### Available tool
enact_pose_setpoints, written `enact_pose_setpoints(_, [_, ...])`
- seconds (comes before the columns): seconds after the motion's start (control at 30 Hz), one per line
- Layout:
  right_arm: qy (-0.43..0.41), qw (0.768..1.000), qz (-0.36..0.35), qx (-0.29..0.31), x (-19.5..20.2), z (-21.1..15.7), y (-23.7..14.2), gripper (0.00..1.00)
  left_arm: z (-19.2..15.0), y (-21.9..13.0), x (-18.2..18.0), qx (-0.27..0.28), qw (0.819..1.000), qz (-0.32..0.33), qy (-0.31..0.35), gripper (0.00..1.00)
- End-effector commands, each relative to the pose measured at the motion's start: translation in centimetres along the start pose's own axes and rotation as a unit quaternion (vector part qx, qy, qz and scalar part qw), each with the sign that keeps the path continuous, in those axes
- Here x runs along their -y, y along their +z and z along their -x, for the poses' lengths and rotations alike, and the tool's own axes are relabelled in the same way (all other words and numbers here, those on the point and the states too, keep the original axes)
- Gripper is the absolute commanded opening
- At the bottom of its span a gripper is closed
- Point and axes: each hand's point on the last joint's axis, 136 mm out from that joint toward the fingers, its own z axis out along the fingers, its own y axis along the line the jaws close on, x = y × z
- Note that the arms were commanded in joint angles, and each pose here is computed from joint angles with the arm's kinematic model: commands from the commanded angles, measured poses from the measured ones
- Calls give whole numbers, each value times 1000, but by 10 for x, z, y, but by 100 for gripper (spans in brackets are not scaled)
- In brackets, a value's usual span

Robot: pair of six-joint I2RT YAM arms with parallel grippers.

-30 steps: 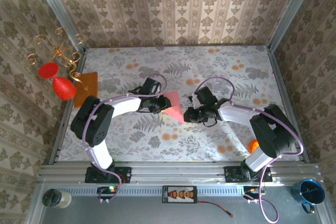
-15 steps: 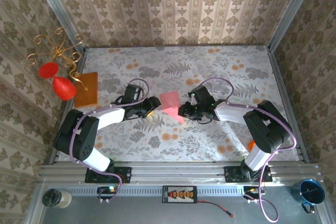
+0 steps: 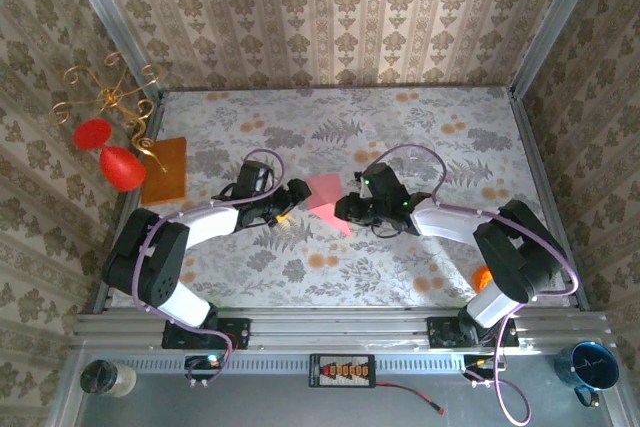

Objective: Fold a paper plane with a square sheet of paper (pick it up from the middle)

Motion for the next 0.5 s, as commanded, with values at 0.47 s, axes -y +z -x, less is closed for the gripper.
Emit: enact_pose_setpoints(0.47, [38, 997, -53, -39, 32, 0, 35, 21, -15, 1, 15, -27, 999, -8, 16, 99])
